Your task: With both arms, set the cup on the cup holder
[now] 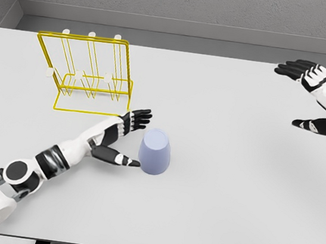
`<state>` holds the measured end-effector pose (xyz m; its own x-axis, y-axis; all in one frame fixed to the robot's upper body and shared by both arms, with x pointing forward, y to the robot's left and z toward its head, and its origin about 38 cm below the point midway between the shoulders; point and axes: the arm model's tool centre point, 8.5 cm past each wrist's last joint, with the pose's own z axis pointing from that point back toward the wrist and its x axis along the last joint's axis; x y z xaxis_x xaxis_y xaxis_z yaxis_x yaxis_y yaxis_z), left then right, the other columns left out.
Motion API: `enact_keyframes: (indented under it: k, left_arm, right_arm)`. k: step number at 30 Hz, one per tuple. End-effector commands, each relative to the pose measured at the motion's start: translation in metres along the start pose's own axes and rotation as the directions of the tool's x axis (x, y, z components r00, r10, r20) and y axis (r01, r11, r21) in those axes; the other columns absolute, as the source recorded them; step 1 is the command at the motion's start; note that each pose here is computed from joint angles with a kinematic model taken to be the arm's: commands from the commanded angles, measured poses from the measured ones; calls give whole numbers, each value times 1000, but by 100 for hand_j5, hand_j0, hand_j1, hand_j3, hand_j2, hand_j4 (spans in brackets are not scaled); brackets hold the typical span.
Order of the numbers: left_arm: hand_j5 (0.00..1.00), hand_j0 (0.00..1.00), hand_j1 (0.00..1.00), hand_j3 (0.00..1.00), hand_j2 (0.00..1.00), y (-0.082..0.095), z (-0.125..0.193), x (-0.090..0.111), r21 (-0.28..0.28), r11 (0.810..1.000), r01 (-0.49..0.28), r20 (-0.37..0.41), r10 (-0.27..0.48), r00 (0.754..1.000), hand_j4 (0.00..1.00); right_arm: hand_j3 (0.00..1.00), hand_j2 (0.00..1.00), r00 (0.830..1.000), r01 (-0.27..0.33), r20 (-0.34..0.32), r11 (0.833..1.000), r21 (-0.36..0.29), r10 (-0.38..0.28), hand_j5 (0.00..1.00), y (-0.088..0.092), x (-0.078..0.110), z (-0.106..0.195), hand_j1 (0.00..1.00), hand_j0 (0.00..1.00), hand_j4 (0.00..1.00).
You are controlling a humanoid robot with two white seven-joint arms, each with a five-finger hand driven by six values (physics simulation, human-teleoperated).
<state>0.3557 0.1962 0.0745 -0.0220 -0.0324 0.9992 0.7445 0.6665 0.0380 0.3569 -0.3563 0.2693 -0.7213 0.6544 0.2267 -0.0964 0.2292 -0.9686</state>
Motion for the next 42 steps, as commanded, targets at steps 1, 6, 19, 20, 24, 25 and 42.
enact_keyframes:
  k: [1,6,19,20,24,25,42]
  left_arm:
    - [100,100,100,100,100,-9,-6,-4,-12,1000,-26,-16,25,1000,100]
    - [100,100,100,100,100,-14,-10,-5,-23,999,-33,-14,33,999,100]
    - [100,100,100,100,100,-28,-21,-6,-44,997,-56,2,56,998,100]
    - [100,100,100,100,100,-29,-21,-6,-44,997,-57,3,57,998,100]
    - [100,100,100,100,100,-30,-21,-7,-48,997,-52,-2,52,999,100]
    - [100,100,100,100,100,-30,-21,-7,-48,998,-51,-1,51,999,100]
    - [62,62,62,62,62,-27,-18,-5,-33,998,-50,12,51,999,62]
  right_arm:
    - [100,100,1000,12,-3,1000,-19,-12,100,0,-1,0,100,100,100]
    - [100,100,1000,27,-4,1000,-15,-27,100,6,0,1,100,100,100]
    - [100,100,999,40,-4,999,-25,-40,100,9,0,0,100,100,100]
    - [100,100,999,39,-1,999,-26,-39,100,9,1,0,100,100,100]
    - [100,100,999,38,2,999,-28,-38,100,8,2,-1,100,100,100]
    - [100,100,999,37,3,999,-28,-37,100,8,2,-1,100,100,100]
    - [100,100,999,42,-2,999,-27,-42,100,9,0,0,100,100,100]
